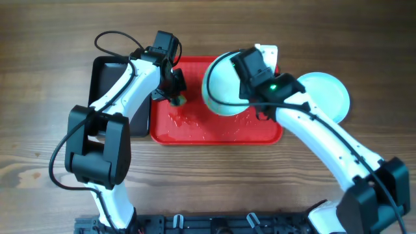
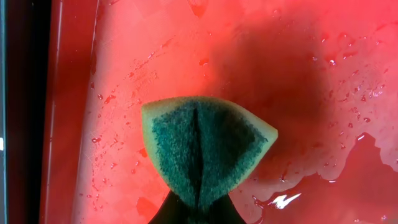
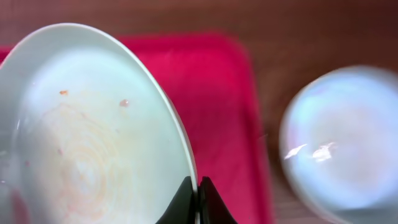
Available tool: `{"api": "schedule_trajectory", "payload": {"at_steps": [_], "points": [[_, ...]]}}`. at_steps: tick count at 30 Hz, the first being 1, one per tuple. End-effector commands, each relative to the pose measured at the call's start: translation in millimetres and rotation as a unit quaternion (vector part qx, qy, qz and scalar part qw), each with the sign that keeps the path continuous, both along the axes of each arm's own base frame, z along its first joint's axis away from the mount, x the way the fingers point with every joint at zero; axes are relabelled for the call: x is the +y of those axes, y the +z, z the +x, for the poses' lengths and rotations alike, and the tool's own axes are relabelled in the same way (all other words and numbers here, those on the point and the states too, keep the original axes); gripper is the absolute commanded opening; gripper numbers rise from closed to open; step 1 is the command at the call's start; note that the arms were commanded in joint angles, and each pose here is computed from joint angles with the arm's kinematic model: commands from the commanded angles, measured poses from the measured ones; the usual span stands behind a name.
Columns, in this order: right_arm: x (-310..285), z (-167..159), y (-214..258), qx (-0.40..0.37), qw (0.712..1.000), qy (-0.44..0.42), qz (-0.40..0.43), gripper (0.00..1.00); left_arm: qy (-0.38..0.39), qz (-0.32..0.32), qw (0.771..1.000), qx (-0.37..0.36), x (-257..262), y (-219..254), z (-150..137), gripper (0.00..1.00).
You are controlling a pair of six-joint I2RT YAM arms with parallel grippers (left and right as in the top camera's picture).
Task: Clean dirty plates on tray and stack at the side
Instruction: 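Lower the plate back onto the red tray with the right gripper, then move the sponge with the left gripper back onto the plate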
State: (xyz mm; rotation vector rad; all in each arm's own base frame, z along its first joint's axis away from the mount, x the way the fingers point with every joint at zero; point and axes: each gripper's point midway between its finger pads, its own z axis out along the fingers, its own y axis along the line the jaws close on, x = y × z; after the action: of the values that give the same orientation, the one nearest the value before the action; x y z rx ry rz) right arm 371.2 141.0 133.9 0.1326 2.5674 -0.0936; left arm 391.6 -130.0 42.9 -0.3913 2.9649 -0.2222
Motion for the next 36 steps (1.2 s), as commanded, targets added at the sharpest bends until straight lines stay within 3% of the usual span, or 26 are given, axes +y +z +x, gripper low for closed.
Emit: {"api": "schedule_trajectory", "payload": {"at_steps": [1,6,8,10,12,16,20,27,29,32,36], "points": [[25,-22,-57,0.116,0.988,0.000,0.103,0.04,-0.003,-0.002,1.000,-0.022,1,15,8,0.04],[29,-26,-90,0.157,0.981,-0.007,0.110,0.07,-0.003,-0.002,1.000,-0.022,1,15,8,0.04],[32,-23,-97,0.158,0.981,0.008,0.108,0.18,-0.003,-0.002,1.000,-0.022,1,15,8,0.04],[38,-17,-98,0.150,0.982,0.042,0.108,0.39,-0.003,-0.002,1.000,-0.022,1,15,8,0.04],[42,-10,-96,0.137,0.982,0.074,0.109,0.50,-0.003,-0.002,1.000,-0.022,1,15,8,0.04],[45,17,-88,0.084,0.983,0.128,0.102,0.54,-0.003,-0.002,1.000,-0.022,1,15,8,0.04],[48,36,-91,0.053,0.979,0.167,0.101,0.53,-0.003,-0.002,1.000,-0.022,1,15,8,0.04],[50,46,-123,0.066,0.975,0.172,0.120,0.51,-0.003,-0.002,1.000,-0.022,1,15,8,0.04],[50,48,-125,0.064,0.976,0.170,0.122,0.47,-0.003,-0.002,1.000,-0.022,1,15,8,0.04],[50,46,-126,0.069,0.977,0.159,0.127,0.36,-0.003,-0.002,1.000,-0.022,1,15,8,0.04],[46,37,-134,0.098,0.979,0.108,0.145,0.04,-0.003,-0.002,1.000,-0.022,1,15,8,0.04]]}}
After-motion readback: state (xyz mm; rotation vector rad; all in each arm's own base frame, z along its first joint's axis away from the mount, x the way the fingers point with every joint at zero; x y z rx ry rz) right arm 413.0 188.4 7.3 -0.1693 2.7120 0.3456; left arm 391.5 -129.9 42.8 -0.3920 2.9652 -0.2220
